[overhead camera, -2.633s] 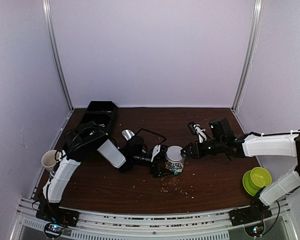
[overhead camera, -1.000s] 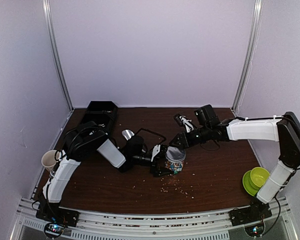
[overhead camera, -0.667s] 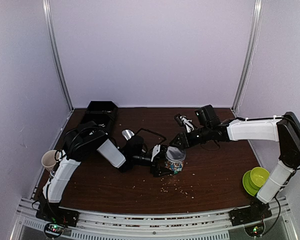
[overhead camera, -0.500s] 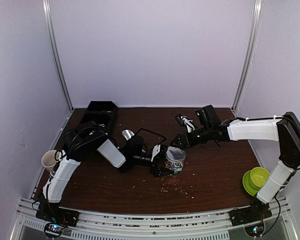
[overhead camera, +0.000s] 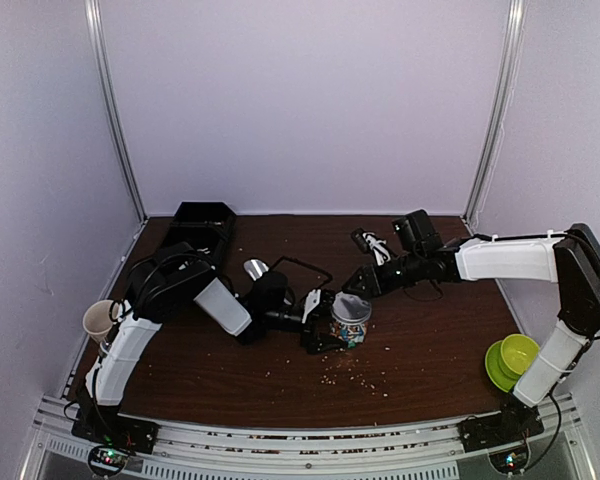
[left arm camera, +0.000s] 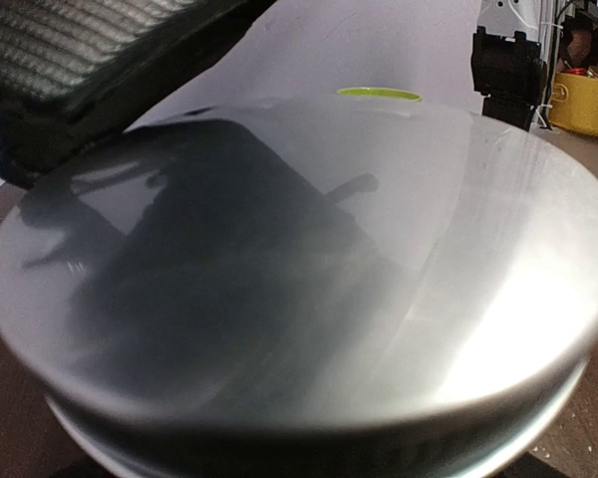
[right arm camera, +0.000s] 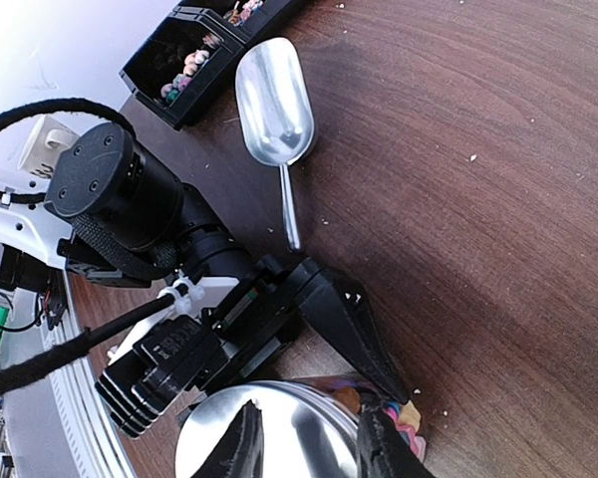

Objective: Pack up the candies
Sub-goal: Screw the box lid onto the packing box.

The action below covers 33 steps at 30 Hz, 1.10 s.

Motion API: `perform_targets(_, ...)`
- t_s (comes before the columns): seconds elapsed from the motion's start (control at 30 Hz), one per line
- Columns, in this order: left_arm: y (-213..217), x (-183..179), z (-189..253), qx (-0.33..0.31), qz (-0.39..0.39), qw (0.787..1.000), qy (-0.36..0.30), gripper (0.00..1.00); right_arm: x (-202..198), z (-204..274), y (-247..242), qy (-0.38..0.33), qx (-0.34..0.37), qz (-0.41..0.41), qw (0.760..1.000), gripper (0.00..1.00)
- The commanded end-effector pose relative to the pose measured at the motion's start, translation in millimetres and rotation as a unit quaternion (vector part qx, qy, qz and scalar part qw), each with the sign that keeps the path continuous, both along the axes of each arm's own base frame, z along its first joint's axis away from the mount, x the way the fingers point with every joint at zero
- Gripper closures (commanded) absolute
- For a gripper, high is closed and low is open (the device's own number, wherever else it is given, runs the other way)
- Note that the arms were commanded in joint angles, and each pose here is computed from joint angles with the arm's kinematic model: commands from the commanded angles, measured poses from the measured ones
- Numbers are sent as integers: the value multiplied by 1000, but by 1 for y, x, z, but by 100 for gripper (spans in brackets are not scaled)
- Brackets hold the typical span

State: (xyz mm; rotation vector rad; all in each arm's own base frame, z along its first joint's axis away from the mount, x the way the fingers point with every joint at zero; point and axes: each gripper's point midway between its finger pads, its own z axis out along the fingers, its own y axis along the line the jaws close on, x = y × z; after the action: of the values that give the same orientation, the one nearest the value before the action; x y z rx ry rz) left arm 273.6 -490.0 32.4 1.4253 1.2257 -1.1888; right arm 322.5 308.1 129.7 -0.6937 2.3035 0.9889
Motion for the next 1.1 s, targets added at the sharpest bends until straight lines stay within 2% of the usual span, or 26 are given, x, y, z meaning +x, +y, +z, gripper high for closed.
perform_targets(0.0, 12, 6, -36, 50, 24, 998, 35, 12, -5, -3, -4, 3, 0, 7, 1000, 69)
perform_targets(0.33, 12, 6, -37, 51, 24, 998, 36, 12, -16, -10, -15, 8, -14, -3, 1000, 76)
perform_targets(0.87, 12, 12, -41, 59, 35, 997, 43, 12, -56, -17, -42, 27, -8, -25, 999, 91)
perform_targets(1.07, 11, 12, -42, 61, 37, 996, 44, 12, -73, -11, -49, 26, -8, -27, 999, 92)
